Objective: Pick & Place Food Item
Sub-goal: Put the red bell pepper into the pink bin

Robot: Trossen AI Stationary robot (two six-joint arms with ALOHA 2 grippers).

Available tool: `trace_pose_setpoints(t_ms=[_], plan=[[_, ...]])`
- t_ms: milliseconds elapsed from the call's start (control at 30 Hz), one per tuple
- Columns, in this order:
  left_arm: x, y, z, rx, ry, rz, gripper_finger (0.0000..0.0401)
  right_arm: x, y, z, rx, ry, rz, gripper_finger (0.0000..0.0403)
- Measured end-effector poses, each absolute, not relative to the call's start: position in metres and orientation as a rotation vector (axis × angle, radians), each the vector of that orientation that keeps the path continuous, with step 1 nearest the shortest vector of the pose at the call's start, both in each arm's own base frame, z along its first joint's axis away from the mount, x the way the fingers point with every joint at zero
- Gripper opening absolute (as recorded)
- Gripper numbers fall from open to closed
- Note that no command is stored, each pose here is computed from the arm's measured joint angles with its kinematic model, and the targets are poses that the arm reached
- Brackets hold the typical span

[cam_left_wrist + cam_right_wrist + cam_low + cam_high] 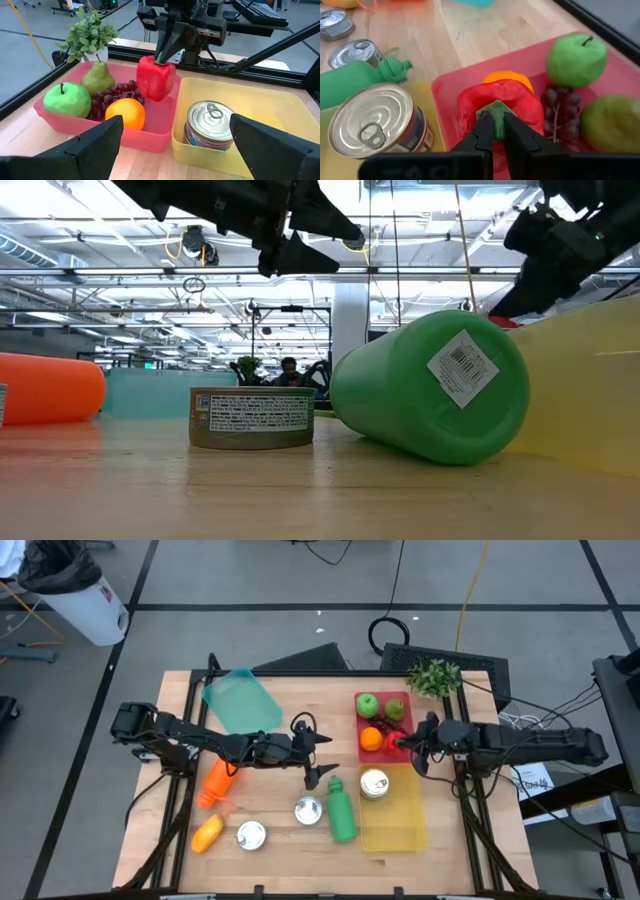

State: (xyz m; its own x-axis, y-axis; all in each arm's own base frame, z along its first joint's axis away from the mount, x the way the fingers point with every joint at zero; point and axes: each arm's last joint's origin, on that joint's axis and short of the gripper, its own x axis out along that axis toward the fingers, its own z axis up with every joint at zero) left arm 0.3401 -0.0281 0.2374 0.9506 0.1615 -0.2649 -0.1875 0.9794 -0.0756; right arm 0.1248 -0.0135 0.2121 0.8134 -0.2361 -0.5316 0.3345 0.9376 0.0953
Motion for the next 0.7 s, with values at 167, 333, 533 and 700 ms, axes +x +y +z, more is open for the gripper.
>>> trace_pose_setpoints(t_ms=[167, 333, 533, 700], plan=[[0.340, -0.028, 0.237, -0.100, 0.262, 0.177, 0.0372, 0.120, -0.013, 0.202, 0.213, 0.575, -0.318, 0.0019], [0.340, -0.028, 0.237, -0.100, 0.263, 0.178, 0.0363, 0.118, -0.013, 0.200, 0.248, 0.589, -0.329, 0.0012], [0.340, -0.028, 0.237, -0.099, 0.264, 0.177, 0.0364, 0.116, -0.013, 0.196, 0.348, 0.620, -0.369, 0.0014], [0.340, -0.028, 0.237, -0.080, 0.266, 0.175, 0.0366, 0.115, -0.013, 0.194, 0.434, 0.629, -0.428, 0.0015]])
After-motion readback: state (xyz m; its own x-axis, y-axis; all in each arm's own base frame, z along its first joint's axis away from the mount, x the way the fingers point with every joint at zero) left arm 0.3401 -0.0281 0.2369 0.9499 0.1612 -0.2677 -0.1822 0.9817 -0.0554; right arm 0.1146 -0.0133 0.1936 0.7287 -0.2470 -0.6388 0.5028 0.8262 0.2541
